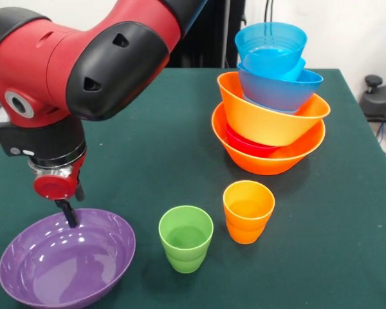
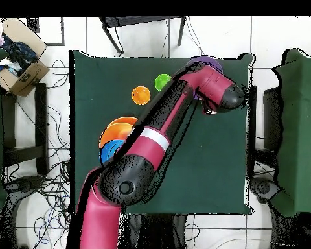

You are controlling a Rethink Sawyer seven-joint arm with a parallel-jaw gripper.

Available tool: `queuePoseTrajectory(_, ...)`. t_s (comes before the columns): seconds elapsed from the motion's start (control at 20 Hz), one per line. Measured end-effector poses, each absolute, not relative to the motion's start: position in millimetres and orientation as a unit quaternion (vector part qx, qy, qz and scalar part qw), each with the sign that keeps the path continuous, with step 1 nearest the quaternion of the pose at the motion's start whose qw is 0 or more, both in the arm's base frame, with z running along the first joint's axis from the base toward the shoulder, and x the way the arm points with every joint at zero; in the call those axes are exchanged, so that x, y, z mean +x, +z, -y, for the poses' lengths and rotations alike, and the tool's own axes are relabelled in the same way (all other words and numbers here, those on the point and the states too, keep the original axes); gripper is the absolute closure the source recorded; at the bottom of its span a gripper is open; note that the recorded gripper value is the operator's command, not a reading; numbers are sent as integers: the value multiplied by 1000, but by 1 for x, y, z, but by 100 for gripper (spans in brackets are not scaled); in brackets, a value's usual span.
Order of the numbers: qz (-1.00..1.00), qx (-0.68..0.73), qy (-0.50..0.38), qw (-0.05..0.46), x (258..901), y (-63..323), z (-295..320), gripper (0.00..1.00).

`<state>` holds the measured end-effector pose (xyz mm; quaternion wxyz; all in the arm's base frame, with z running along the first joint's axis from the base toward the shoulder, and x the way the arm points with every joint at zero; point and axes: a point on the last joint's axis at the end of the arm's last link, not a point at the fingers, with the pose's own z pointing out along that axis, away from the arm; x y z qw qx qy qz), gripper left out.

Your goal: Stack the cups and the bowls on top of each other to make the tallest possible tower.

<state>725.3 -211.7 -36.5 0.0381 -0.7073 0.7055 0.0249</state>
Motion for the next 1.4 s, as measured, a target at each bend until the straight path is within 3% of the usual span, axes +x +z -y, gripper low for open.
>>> queuePoseTrajectory(1.4, -713, -691, 38, 112, 748, -57, 200, 0)
